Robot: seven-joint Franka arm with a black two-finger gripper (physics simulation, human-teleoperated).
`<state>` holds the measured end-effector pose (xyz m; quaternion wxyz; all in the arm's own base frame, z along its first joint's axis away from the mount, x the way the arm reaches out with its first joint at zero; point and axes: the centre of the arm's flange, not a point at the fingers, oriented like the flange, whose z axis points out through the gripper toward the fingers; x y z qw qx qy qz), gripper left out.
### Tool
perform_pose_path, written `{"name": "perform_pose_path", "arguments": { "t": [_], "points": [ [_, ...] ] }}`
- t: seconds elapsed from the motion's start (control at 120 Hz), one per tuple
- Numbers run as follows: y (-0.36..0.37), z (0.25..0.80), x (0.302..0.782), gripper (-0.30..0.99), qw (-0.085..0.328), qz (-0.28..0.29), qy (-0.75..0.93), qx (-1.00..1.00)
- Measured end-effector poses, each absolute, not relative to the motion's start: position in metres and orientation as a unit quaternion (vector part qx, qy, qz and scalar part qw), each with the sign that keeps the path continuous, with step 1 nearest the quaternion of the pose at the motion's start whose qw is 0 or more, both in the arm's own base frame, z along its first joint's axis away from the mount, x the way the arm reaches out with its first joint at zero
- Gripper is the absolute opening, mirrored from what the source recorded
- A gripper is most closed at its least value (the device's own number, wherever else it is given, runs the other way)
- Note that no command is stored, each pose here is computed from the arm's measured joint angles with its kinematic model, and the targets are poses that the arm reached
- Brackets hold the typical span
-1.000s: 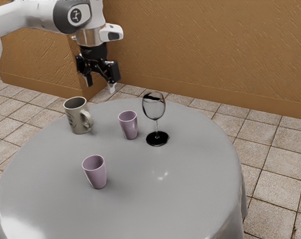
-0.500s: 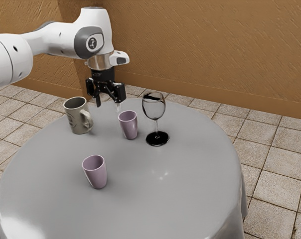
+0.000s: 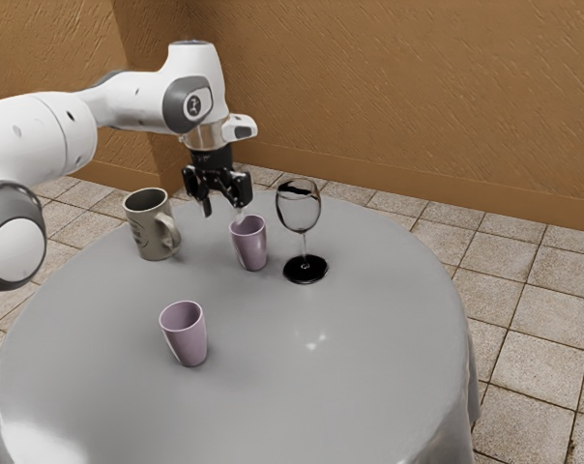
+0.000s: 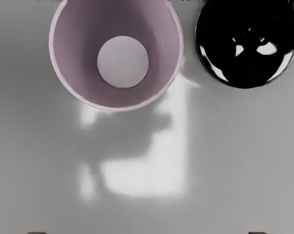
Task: Place the left cup onto the right cup
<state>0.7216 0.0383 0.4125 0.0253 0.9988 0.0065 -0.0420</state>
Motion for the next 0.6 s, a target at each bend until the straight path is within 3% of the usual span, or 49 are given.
{"name": "perform_pose_path", "arguments": {
  "t": [0.6],
  "points": [
    [0.071,0.359,0.764,0.50,0.025,-0.017,-0.033,0.999]
  ]
}}
